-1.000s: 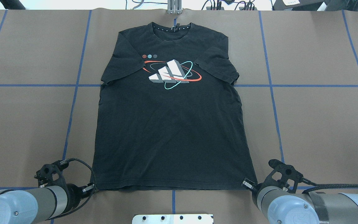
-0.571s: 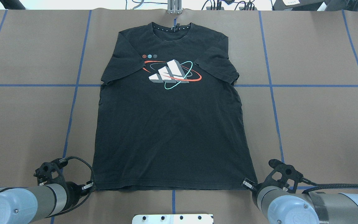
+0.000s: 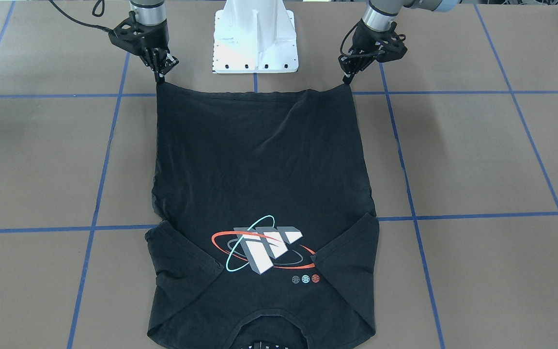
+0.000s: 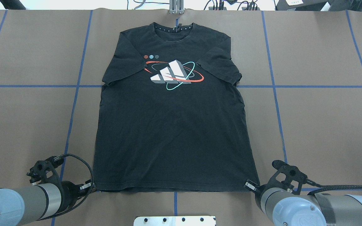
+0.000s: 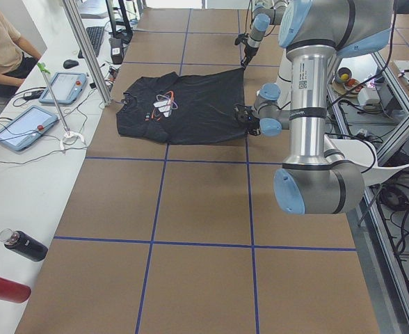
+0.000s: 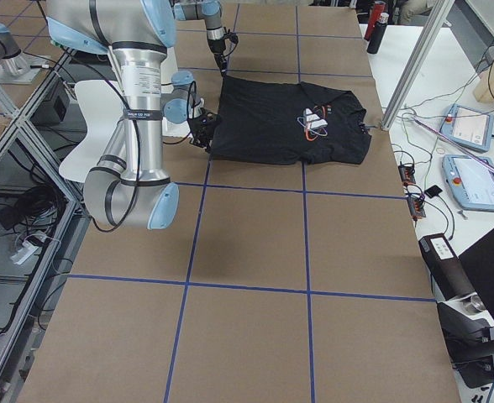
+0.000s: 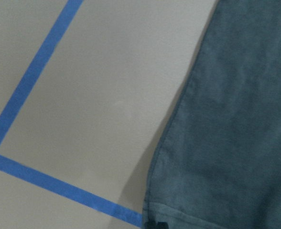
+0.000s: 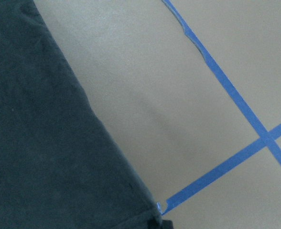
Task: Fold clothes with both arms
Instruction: 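Grasp the hem corners with both grippers, then lift the hem with both grippers and fold it toward the collar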
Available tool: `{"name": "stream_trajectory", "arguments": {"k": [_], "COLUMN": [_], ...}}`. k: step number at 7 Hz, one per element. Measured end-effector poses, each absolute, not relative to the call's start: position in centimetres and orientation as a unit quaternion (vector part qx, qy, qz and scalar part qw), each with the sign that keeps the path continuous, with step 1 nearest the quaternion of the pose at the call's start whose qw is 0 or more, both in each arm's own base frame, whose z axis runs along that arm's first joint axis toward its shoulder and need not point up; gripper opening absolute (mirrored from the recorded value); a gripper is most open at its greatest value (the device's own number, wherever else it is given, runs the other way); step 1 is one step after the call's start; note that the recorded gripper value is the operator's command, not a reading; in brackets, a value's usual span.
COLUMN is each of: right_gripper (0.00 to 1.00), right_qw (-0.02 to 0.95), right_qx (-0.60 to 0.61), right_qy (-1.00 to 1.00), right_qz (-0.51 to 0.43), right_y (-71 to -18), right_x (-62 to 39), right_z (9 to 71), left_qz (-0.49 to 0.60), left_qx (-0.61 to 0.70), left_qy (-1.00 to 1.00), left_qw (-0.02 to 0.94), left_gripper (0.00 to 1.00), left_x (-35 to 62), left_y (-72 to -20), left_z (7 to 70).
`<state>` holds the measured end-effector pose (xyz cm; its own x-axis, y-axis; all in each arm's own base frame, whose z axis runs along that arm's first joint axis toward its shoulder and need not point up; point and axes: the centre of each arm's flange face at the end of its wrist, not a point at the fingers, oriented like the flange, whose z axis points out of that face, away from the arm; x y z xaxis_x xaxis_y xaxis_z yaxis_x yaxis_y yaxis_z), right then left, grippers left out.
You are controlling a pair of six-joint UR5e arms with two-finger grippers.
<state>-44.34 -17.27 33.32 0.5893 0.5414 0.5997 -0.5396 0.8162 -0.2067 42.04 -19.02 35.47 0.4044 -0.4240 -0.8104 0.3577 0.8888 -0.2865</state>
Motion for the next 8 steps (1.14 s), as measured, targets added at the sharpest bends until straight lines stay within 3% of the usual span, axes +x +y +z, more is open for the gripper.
{"name": "stream_trajectory", "arguments": {"k": [4,8], "right_gripper": [0.0,0.0], "right_qw": [0.883,0.855], "right_qx": [-0.043,-0.073], "right_qy": [-0.362,-0.403], "right_qz": [0.297,0.319], "right_y": [-16.9,-25.9], "right_x": [-39.7,-35.2], "right_z": [30.5,26.3], "left_qz": [-0.202,-0.216], "left_qx": [-0.064,-0.025], "left_qy": [0.523,0.557], "left_qw": [0.826,0.802], "left_gripper": [0.0,0.0], "left_x": [35.8,32.5], "left_y": [-19.3,-27.0], "left_z": [31.5,28.6]}}
